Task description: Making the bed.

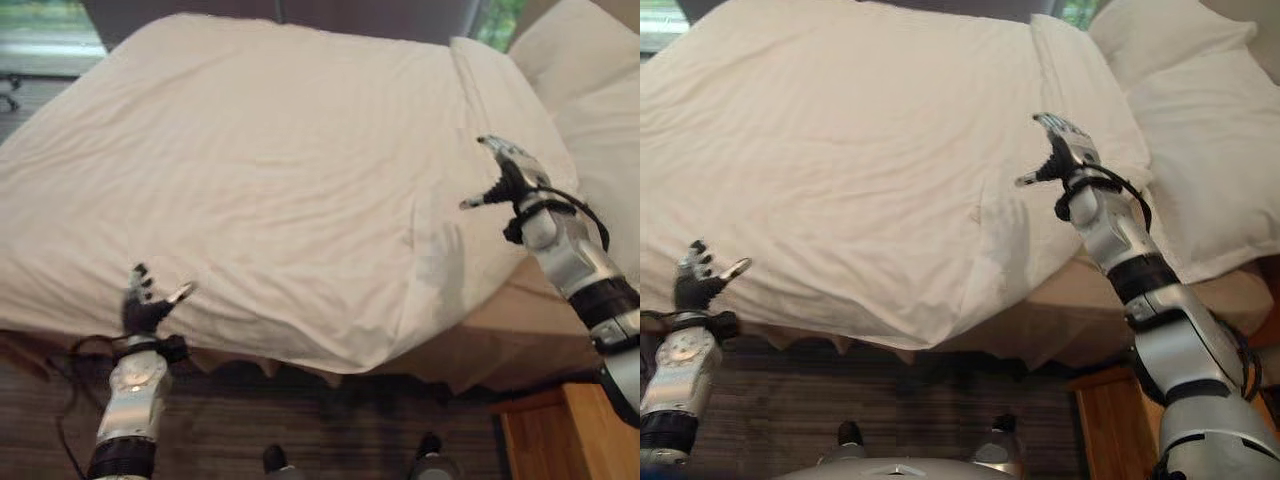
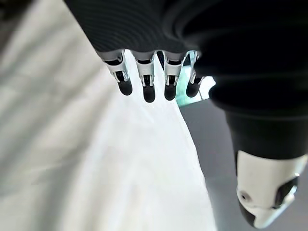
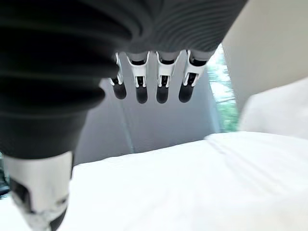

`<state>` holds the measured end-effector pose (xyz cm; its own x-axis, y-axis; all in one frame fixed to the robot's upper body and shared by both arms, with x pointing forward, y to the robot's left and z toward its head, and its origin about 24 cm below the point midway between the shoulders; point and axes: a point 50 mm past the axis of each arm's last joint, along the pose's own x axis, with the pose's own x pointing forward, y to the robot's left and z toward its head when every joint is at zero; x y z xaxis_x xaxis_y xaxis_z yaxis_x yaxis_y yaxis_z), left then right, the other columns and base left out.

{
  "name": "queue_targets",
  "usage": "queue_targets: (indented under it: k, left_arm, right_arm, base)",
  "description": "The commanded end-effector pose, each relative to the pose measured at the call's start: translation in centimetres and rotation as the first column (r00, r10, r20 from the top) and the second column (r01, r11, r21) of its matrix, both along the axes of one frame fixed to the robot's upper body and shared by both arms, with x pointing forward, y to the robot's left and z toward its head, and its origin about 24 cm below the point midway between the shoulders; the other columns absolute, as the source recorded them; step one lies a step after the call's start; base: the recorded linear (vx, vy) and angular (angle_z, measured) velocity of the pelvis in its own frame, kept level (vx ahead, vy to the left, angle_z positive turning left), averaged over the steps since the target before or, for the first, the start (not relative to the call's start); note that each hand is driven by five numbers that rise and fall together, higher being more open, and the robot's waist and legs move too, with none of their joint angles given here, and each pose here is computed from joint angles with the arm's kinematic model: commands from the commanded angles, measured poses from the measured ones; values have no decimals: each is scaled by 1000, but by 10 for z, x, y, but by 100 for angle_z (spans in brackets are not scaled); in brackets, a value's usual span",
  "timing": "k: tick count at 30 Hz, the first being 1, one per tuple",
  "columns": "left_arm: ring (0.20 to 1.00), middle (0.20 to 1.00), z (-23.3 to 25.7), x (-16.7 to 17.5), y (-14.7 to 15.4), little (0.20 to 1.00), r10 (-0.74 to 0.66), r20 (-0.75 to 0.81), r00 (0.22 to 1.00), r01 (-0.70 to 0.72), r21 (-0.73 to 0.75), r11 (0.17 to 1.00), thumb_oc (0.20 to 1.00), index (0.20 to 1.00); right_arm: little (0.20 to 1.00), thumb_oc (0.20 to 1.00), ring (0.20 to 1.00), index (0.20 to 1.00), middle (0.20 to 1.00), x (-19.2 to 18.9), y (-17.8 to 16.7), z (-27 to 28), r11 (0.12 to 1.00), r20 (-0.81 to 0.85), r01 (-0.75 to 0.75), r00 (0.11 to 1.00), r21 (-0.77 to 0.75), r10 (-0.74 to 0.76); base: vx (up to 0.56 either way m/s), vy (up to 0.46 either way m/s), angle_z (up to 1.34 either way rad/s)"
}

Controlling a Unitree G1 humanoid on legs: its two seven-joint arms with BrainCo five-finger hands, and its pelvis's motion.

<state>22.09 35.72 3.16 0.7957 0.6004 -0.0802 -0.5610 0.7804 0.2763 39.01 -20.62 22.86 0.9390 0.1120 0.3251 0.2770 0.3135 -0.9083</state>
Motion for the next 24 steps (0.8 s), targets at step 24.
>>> queue_targets:
  k: [24]
  left_arm:
    - [1000, 1000, 40, -21, 24, 1000, -44, 174, 984, 39, 28, 999, 1000, 1000]
  right_arm:
    - [1000, 1000, 1000, 1000, 1000, -9, -23, 122, 963, 298, 175, 948, -206, -108]
  base:
    - [-19, -27, 4]
